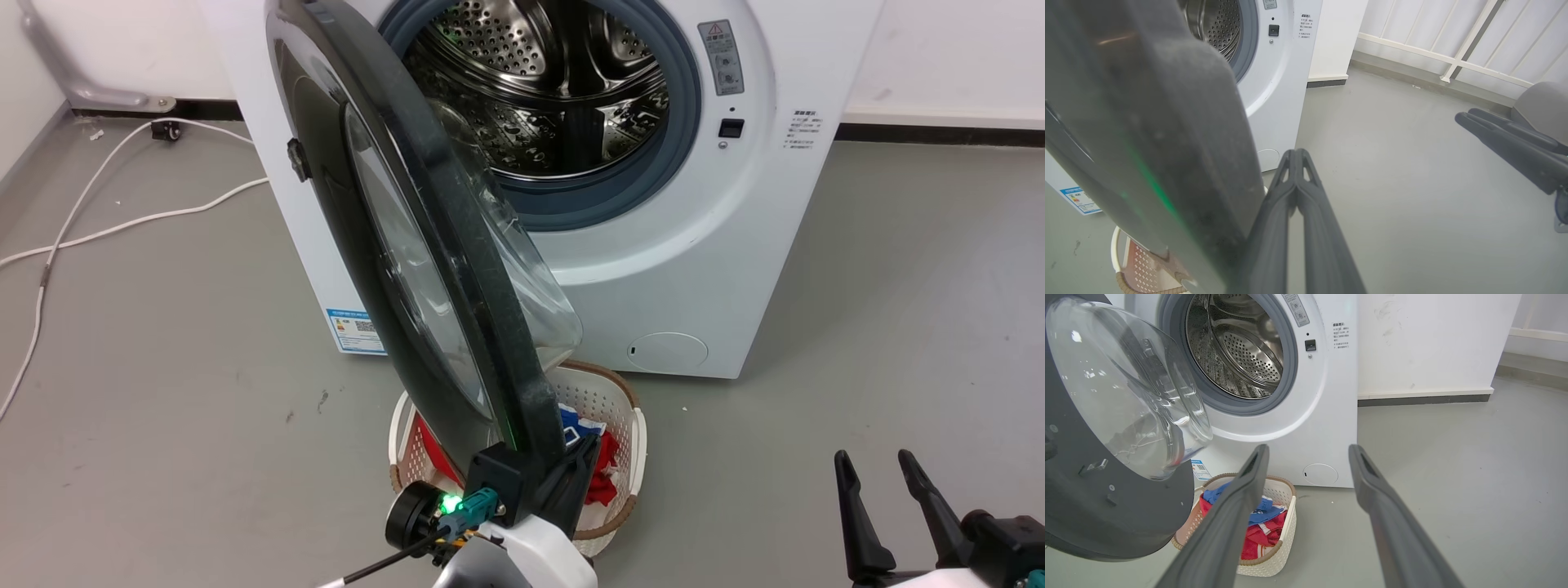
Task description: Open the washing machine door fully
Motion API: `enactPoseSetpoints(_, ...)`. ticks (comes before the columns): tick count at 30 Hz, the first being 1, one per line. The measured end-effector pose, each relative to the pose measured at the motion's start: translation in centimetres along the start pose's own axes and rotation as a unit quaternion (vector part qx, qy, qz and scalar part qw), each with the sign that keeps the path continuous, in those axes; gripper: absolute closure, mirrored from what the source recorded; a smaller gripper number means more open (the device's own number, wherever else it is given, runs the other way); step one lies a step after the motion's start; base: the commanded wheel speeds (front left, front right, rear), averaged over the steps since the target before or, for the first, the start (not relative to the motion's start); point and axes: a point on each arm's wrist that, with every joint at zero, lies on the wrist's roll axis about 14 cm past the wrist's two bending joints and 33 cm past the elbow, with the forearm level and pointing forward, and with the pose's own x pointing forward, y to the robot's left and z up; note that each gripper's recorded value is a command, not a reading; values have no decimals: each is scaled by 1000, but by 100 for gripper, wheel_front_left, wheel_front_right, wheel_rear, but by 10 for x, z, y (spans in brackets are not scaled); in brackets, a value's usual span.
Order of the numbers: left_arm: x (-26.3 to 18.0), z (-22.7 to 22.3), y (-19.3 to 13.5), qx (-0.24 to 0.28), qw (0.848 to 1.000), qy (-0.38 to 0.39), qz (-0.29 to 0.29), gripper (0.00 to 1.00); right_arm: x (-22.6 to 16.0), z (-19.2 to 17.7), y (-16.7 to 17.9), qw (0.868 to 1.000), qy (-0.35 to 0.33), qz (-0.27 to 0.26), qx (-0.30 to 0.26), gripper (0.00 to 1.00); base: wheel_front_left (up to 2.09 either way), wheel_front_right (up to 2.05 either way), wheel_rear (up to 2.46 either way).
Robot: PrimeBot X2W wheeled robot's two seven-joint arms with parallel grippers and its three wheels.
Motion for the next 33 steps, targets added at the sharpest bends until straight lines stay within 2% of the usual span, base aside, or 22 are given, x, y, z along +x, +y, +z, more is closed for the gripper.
enactPoseSetpoints(8, -11, 10, 9, -15, 999, -21, 22, 100, 8, -2, 8, 1000, 4, 14, 2, 0, 0, 0, 0)
enactPoseSetpoints(21, -44, 23, 43, -33, 993, -56, 100, 100, 30, -8, 41, 998, 14, 68, 2, 0, 0, 0, 0)
enactPoseSetpoints(27, -65, 26, 66, -41, 985, -72, 154, 100, 40, -12, 60, 995, 23, 98, 0, 0, 0, 0, 0)
enactPoseSetpoints(28, -77, 27, 77, -46, 979, -79, 184, 100, 44, -14, 71, 993, 28, 115, 0, 0, 0, 0, 0)
enactPoseSetpoints(33, -101, 26, 100, -50, 967, -86, 236, 100, 51, -18, 88, 990, 32, 140, 3, 0, 0, 0, 0)
